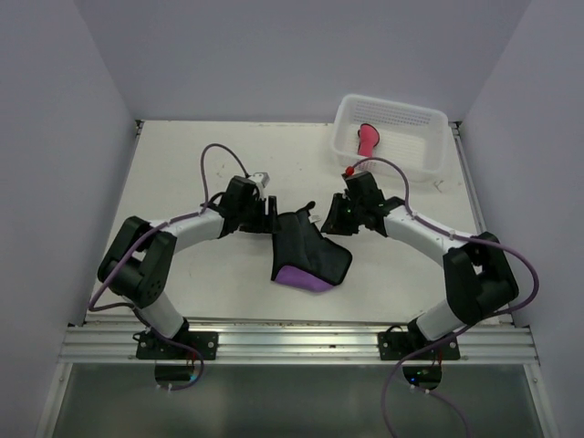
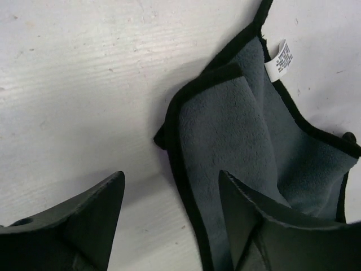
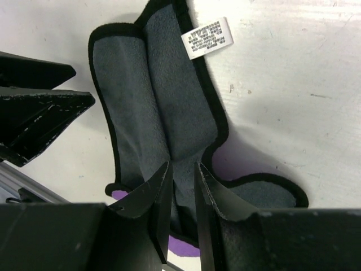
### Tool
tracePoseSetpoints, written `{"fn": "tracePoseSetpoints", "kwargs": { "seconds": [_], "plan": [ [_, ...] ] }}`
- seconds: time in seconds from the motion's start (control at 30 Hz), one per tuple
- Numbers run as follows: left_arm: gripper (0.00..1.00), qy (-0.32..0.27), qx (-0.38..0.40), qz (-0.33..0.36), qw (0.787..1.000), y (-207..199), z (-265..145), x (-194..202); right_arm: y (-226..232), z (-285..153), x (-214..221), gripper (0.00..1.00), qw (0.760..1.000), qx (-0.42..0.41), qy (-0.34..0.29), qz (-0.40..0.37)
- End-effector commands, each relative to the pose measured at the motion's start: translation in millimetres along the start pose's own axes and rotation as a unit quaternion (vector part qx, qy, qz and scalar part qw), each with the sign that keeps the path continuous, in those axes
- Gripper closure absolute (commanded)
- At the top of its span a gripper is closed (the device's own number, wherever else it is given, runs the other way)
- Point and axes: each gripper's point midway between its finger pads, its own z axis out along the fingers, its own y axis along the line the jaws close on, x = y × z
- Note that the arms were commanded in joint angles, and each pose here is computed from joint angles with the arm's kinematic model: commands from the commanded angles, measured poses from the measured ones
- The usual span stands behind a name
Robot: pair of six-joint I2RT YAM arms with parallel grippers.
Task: Roll the towels
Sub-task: Move the towel to the center of the board, then flatten the towel
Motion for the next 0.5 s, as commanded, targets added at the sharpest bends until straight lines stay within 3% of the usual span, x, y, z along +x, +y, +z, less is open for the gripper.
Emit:
{"fn": "tracePoseSetpoints", "kwargs": {
  "seconds": [0.0, 0.3, 0.47],
  "plan": [
    [0.31, -0.048, 0.025, 0.023, 0.998, -19, 7, -39, 8, 5, -5, 0.75, 0.999, -0.037, 0.002, -0.010],
    [0.54, -0.033, 0.022, 0.026, 0.999, -17, 29, -42, 0, 8, -13, 0.77, 0.999, -0.043, 0.003, -0.001],
    [0.59, -0.026, 0.026, 0.025, 0.999, -18, 33, -39, -2, 8, -15, 0.78, 0.999, -0.044, 0.003, 0.001]
  ]
}}
